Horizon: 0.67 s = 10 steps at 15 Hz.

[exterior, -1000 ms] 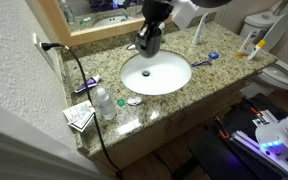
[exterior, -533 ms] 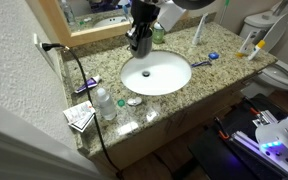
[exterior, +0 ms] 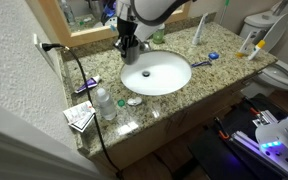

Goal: Pick up the cup and put it on the left side of the counter

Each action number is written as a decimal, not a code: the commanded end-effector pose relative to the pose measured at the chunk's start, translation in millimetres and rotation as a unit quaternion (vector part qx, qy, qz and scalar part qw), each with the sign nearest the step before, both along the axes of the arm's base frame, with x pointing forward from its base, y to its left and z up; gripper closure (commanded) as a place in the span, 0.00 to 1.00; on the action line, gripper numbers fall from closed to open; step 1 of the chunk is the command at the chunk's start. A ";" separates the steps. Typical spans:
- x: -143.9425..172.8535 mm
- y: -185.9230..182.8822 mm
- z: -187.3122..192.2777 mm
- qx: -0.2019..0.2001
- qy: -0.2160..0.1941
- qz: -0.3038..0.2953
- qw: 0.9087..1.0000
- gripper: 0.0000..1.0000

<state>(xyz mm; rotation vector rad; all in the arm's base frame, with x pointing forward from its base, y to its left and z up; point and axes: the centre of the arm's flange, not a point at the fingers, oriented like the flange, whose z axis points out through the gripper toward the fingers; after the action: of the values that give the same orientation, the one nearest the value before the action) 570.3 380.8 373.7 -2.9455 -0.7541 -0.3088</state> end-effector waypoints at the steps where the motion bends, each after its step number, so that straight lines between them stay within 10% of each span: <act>1: 53.0 42.0 15.3 0.034 -0.008 -0.007 0.999 0.98; 2: 21.0 15.1 1.5 0.019 -0.007 -0.006 1.000 0.92; 10: 80.4 53.7 -22.6 0.038 -0.010 -0.015 0.999 0.98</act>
<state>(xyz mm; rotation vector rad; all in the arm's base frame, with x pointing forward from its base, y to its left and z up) 612.6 412.7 358.2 -2.9043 -0.7126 -0.3379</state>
